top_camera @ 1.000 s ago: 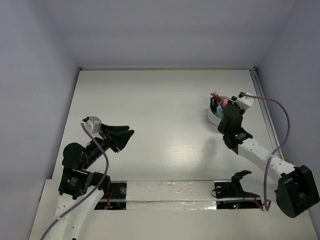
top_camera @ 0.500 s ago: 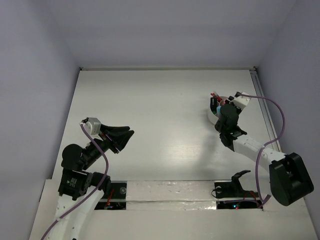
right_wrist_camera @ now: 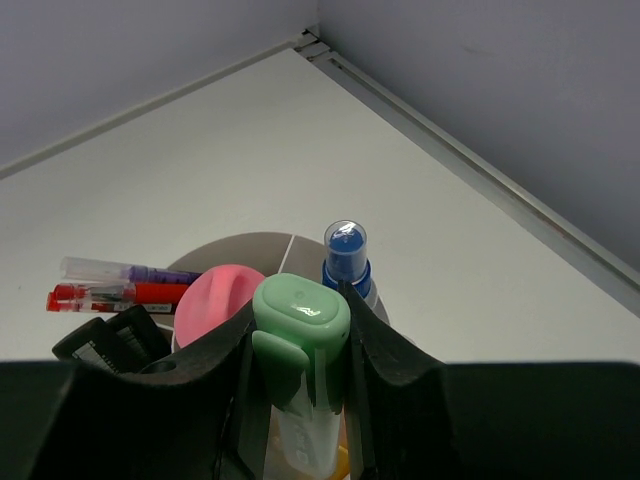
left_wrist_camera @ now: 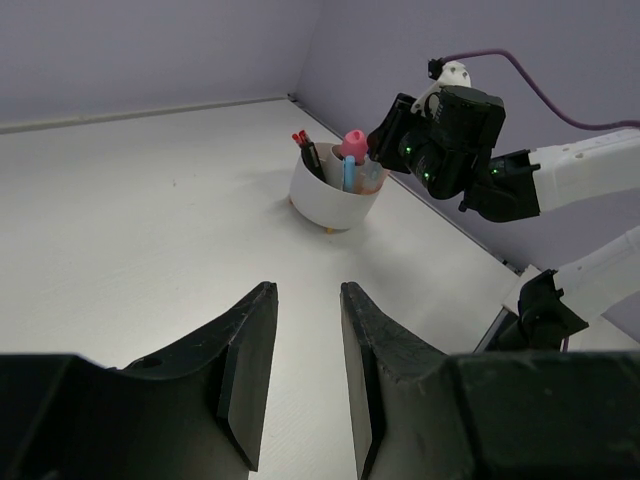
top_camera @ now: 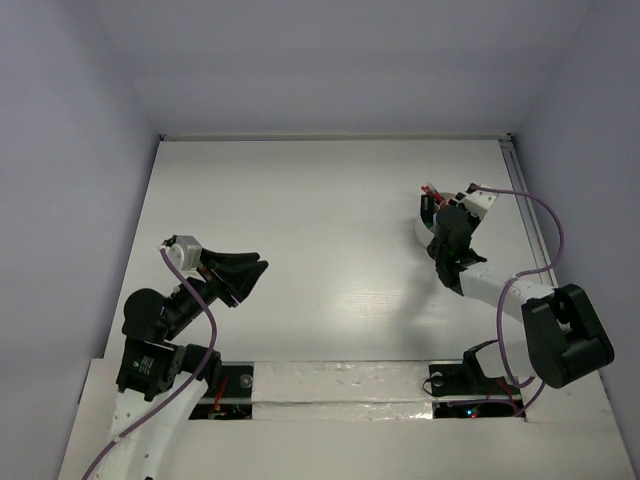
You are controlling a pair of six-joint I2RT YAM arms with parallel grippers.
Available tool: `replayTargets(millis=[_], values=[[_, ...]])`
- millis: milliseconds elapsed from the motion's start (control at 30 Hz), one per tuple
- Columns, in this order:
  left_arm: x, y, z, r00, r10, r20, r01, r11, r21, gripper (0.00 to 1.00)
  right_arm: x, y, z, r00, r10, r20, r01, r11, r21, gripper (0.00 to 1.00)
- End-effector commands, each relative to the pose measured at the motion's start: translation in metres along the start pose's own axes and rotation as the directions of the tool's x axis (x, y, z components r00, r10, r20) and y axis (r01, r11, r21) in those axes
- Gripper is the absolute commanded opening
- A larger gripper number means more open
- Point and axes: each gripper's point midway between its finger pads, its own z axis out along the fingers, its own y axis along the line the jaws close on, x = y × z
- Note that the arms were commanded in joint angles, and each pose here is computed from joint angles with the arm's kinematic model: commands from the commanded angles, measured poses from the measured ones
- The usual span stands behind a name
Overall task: Sort the stationery into containers
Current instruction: Place the pen in the storage box.
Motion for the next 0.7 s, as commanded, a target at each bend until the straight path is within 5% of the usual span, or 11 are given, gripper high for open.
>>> replayTargets(millis=[0, 267, 500, 667], values=[[-0.0121, -0.0087, -0.0004, 0.998, 0.038, 0.046, -0.039, 0.998, 0.04, 0.29, -0.0132, -0.0004, 0.0041, 0.995, 0.087, 0.044, -0.088, 0.996, 0.028, 0.11], [-0.0131, -0.0089, -0.0006, 0.998, 0.041, 0.051, -0.043, 0.998, 0.04, 0.29, -0.0115, 0.0004, 0.0026, 0.995, 0.097, 0.031, -0.098, 0.995, 0.017, 0.25], [-0.0135, -0.0095, -0.0011, 0.998, 0.043, 0.053, -0.045, 0.998, 0.041, 0.29, -0.0072, -0.0003, 0.0003, 0.996, 0.094, 0.004, -0.094, 0.995, 0.011, 0.6], [-0.014, -0.0092, -0.0012, 0.998, 0.043, 0.055, -0.045, 0.998, 0.038, 0.29, -0.01, -0.0007, -0.0011, 0.994, 0.108, -0.002, -0.108, 0.994, 0.012, 0.63]])
